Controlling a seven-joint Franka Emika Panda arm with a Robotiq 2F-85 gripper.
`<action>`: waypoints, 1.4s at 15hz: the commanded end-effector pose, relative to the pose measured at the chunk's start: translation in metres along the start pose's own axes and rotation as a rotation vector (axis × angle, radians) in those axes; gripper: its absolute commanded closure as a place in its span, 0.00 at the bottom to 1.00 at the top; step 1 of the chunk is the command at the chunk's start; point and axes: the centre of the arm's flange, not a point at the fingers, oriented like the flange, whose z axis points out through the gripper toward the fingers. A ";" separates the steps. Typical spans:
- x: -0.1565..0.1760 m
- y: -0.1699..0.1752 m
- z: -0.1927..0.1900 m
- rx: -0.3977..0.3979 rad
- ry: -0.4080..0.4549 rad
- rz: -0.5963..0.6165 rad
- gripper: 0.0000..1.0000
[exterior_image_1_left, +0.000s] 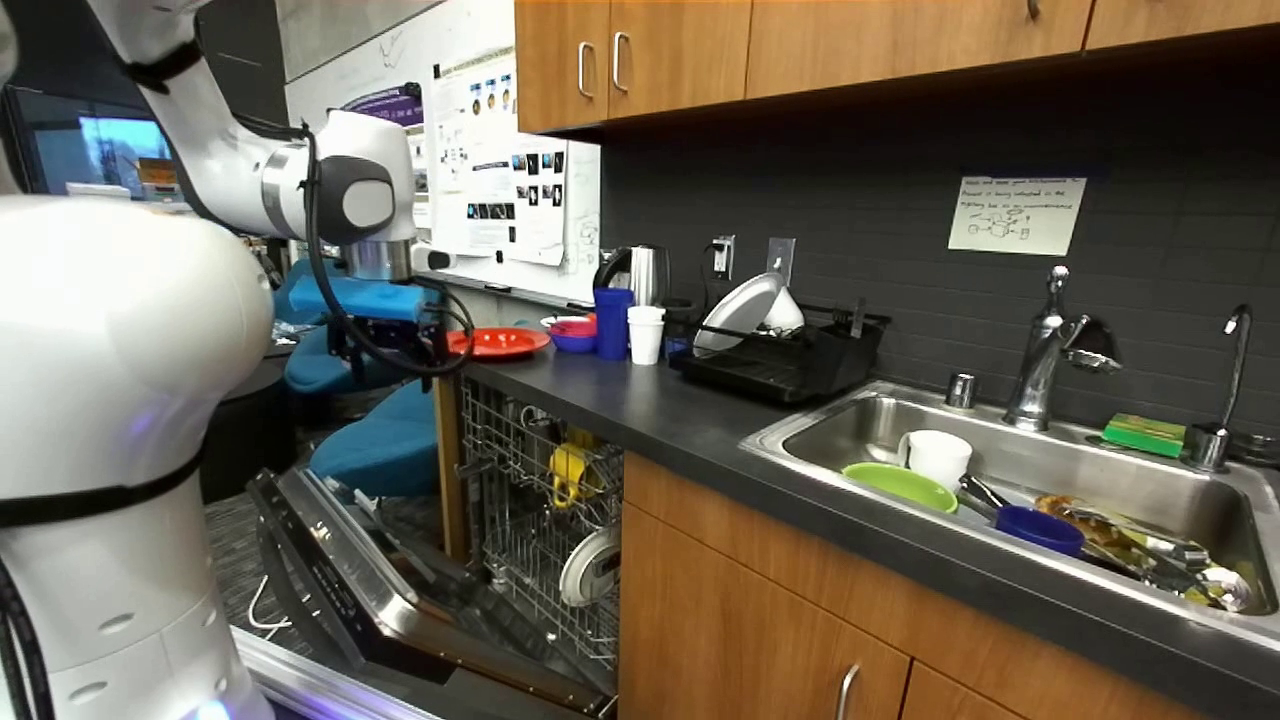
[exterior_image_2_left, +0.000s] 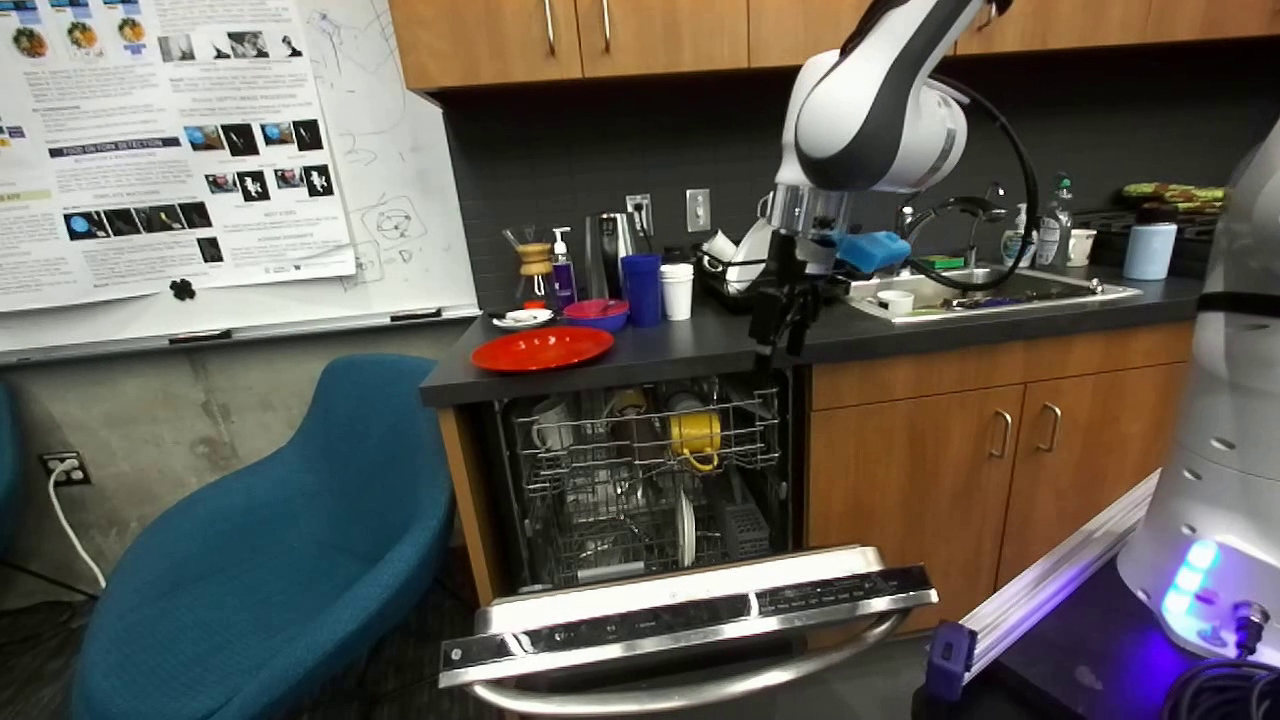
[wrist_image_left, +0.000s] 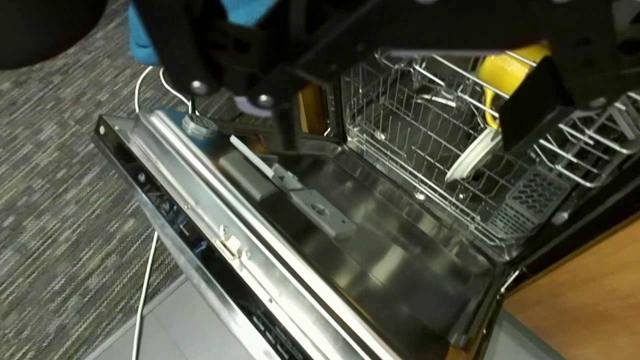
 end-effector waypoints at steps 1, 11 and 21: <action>-0.038 -0.044 0.022 -0.062 0.099 -0.034 0.00; -0.012 -0.101 0.076 -0.241 0.207 -0.104 0.00; 0.005 -0.154 0.117 -0.453 0.230 -0.126 0.00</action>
